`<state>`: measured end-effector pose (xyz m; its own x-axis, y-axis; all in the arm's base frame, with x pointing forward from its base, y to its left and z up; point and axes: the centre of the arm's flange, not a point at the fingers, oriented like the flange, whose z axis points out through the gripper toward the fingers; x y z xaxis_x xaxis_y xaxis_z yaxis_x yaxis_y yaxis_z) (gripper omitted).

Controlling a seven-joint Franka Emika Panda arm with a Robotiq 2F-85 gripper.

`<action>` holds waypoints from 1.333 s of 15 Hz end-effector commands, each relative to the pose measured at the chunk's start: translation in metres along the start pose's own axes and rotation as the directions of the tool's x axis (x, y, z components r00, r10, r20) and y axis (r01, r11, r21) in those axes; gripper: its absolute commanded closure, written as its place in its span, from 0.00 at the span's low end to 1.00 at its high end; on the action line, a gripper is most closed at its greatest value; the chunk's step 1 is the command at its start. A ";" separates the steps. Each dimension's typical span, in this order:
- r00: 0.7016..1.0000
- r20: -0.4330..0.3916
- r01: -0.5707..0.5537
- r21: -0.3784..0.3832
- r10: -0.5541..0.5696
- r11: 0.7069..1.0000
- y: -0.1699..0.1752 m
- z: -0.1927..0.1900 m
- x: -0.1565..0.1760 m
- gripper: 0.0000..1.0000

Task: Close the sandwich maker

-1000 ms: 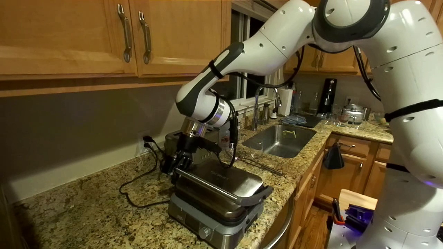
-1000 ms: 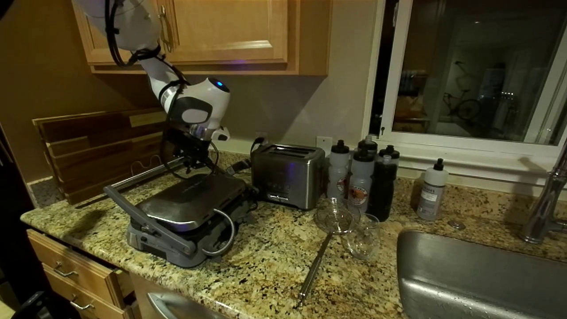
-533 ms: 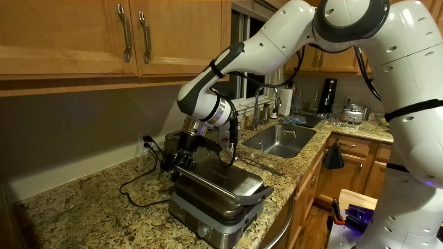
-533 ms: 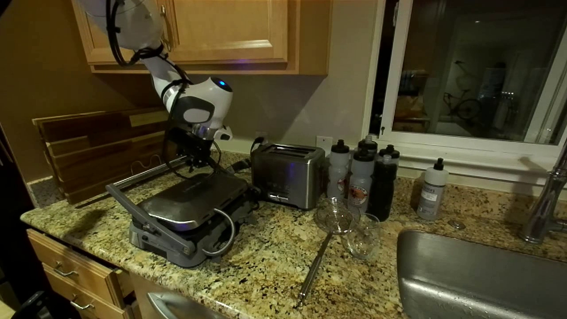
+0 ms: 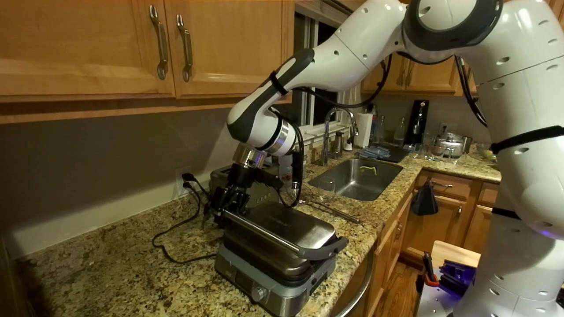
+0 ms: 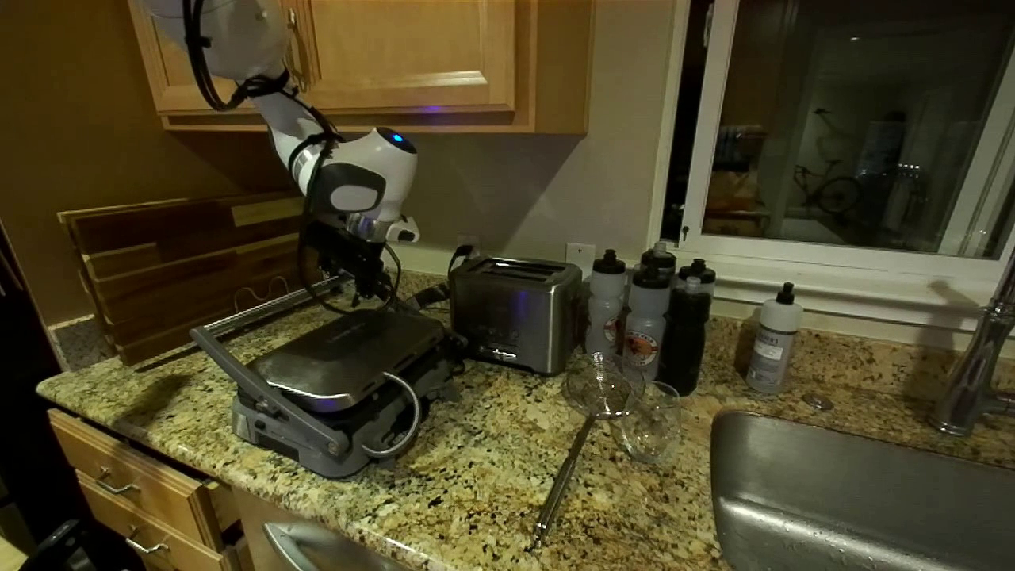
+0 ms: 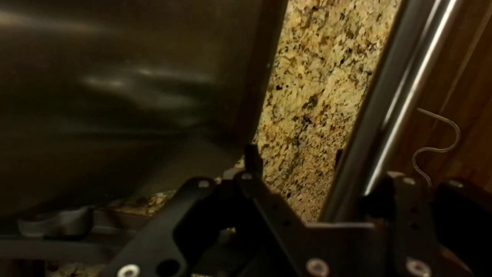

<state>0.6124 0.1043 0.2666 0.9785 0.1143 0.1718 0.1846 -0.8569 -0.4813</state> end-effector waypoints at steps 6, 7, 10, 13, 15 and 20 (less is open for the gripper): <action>0.989 0.060 0.140 -0.130 -0.133 0.982 0.000 -0.087 -0.018 0.00; 0.987 0.069 0.152 -0.152 -0.143 0.977 0.001 -0.098 -0.020 0.00; 0.981 0.106 0.182 -0.236 -0.161 0.954 0.003 -0.136 -0.028 0.00; 0.978 0.137 0.192 -0.318 -0.155 0.929 0.003 -0.170 -0.043 0.00; 0.980 0.148 0.179 -0.390 -0.130 0.903 0.003 -0.192 -0.057 0.00; 0.993 0.110 0.088 -0.494 -0.038 0.865 0.011 -0.234 -0.098 0.00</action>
<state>0.5420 -0.0222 0.4281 0.9588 0.2631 0.1076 0.2662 -0.9638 -0.0158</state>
